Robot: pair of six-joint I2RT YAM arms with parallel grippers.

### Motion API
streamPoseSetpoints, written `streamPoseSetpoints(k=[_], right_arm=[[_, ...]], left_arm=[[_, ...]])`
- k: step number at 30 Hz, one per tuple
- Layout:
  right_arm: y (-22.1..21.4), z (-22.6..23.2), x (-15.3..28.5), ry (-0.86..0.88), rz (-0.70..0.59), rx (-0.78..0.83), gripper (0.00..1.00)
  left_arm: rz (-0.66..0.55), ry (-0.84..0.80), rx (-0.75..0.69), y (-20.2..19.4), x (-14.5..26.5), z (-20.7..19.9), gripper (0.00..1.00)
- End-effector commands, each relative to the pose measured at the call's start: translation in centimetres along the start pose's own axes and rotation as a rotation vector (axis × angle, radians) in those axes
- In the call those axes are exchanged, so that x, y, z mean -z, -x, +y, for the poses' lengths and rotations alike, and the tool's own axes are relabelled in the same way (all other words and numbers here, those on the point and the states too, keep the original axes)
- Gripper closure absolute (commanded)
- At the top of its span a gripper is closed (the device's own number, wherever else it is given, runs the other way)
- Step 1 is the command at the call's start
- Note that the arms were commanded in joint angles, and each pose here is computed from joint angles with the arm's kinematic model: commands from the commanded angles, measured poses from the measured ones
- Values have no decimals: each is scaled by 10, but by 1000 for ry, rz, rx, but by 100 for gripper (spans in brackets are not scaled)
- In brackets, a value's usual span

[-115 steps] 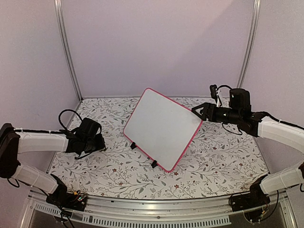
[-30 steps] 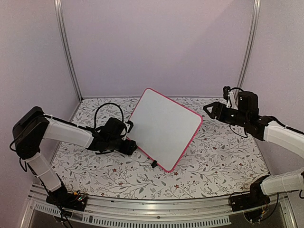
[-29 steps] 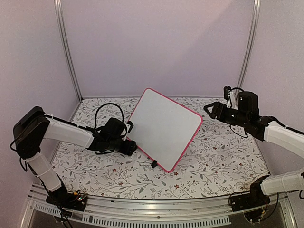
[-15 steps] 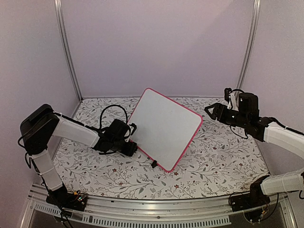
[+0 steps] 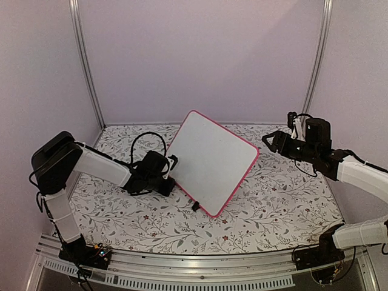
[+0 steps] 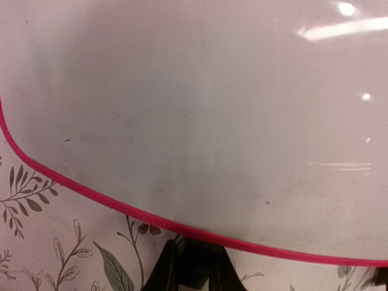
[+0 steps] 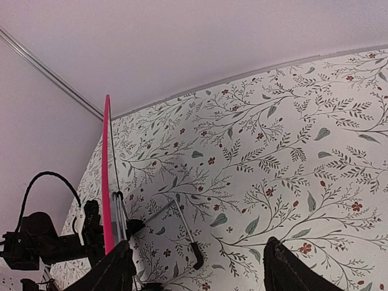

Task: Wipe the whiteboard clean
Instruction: Move the whiteboard to the center of the board.

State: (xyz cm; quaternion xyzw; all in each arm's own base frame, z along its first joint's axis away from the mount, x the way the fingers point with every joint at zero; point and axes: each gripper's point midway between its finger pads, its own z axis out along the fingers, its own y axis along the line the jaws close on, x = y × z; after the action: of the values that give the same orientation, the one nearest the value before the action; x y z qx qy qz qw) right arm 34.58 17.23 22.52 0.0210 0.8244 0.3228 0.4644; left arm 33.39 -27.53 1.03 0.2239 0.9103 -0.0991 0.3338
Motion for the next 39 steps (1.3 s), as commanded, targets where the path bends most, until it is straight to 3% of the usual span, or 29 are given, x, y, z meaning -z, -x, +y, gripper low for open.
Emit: streamPoseSetpoints(k=[1, 9, 21, 30, 39], right_arm=[[2, -1, 4, 2, -10, -8, 28], [4, -3, 5, -6, -17, -12, 28], [7, -10, 6, -38, -31, -29, 27], [9, -14, 9, -60, -45, -33, 27], [9, -13, 5, -53, -40, -44, 26]], left_arm=[[7, 10, 36, -3, -4, 3, 97], [-8, 23, 80, 0, -1, 3, 100], [56, 275, 329, -10, -16, 28, 100], [59, 250, 424, 13, -42, -10, 100], [71, 236, 401, 27, -56, -47, 90]])
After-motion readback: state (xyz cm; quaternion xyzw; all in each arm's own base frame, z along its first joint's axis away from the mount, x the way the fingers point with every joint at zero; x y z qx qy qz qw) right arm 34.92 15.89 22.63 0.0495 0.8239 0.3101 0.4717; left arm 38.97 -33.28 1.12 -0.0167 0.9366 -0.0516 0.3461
